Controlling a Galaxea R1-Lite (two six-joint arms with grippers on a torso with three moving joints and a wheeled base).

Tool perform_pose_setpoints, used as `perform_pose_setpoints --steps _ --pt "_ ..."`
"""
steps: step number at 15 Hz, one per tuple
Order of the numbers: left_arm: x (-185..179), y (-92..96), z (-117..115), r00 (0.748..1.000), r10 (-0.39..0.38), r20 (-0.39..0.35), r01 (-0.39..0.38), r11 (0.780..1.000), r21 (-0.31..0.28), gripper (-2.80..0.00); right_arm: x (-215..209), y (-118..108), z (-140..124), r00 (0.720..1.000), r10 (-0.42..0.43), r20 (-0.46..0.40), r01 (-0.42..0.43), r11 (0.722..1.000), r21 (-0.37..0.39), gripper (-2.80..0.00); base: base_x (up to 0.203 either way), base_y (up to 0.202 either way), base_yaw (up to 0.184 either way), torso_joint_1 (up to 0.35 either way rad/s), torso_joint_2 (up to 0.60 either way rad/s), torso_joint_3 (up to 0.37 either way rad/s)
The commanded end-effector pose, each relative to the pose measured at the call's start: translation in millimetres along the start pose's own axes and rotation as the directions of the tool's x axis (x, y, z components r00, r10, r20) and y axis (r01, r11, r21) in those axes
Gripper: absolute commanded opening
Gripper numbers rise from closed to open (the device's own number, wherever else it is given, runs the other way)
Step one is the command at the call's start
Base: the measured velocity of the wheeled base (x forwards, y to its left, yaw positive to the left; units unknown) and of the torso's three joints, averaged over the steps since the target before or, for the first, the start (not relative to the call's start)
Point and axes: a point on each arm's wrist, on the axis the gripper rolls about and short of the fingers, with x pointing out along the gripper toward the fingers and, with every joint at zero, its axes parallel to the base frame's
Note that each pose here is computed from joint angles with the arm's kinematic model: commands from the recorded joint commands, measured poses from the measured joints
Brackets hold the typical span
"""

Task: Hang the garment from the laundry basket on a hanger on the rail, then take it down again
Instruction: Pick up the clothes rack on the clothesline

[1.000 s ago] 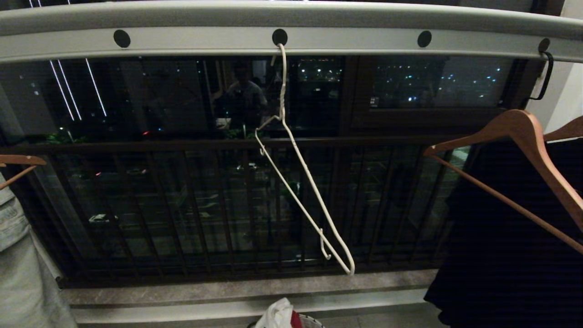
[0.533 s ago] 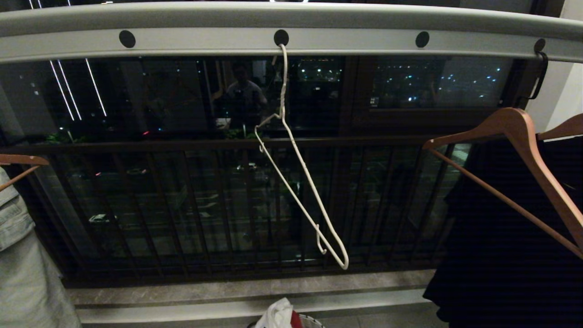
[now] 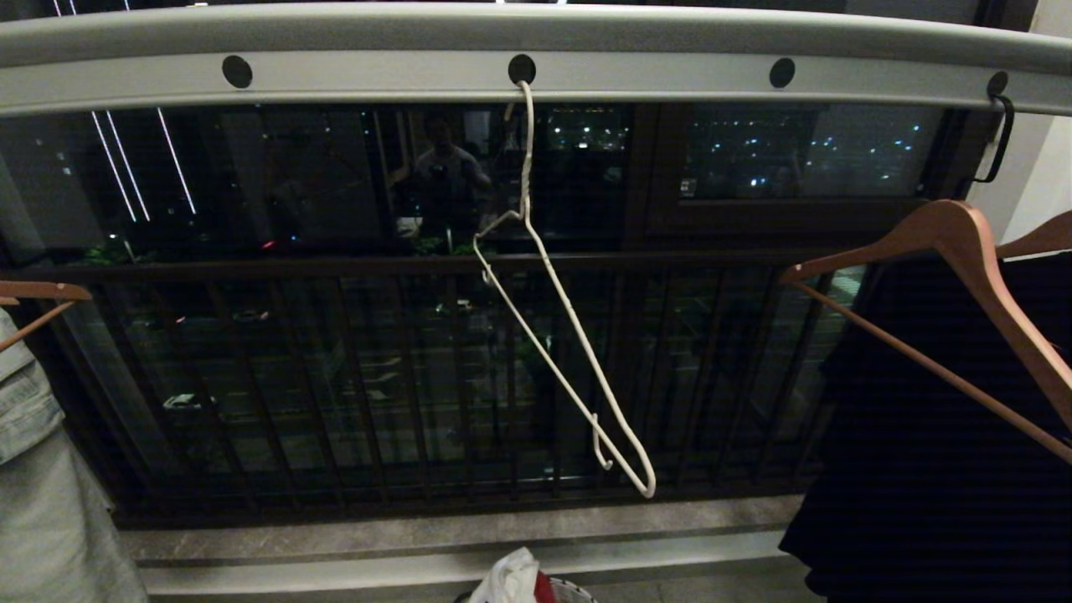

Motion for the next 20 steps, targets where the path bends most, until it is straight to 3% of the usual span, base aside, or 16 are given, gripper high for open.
perform_pose_setpoints --steps 1,6,9,11,15,20 --pt "0.0 0.0 0.1 1.000 -0.001 0.000 0.001 1.000 0.000 -2.80 26.4 -1.5 37.7 0.992 0.084 -0.093 -0.081 0.996 0.035 -2.80 0.000 0.000 0.000 0.000 0.00 0.000" --pt "0.0 0.0 0.1 1.000 -0.001 0.000 0.001 1.000 0.000 -2.80 77.4 -2.1 108.3 0.939 0.321 -0.126 -0.310 0.946 0.098 -2.80 0.000 0.000 0.000 0.000 0.00 0.000" --pt "0.0 0.0 0.0 1.000 0.001 0.000 -0.001 1.000 0.000 -2.80 115.0 10.8 149.6 0.859 0.494 -0.136 -0.472 0.866 0.163 -2.80 0.000 0.000 0.000 0.000 0.00 0.000" --pt "0.0 0.0 0.1 1.000 -0.001 0.000 0.001 1.000 0.000 -2.80 132.9 25.4 159.8 0.801 0.574 -0.169 -0.543 0.816 0.196 -2.80 0.000 0.000 0.000 0.000 0.00 0.000" --pt "0.0 0.0 0.1 1.000 -0.001 0.000 0.001 1.000 0.000 -2.80 159.9 64.8 163.7 0.747 0.629 -0.217 -0.598 0.778 0.195 -2.80 0.000 0.000 0.000 0.000 0.00 0.000" --pt "0.0 0.0 0.0 1.000 0.000 0.000 0.000 1.000 0.000 -2.80 167.4 131.8 170.4 0.706 0.664 -0.247 -0.647 0.746 0.157 -2.80 0.000 0.000 0.000 0.000 0.00 0.000"
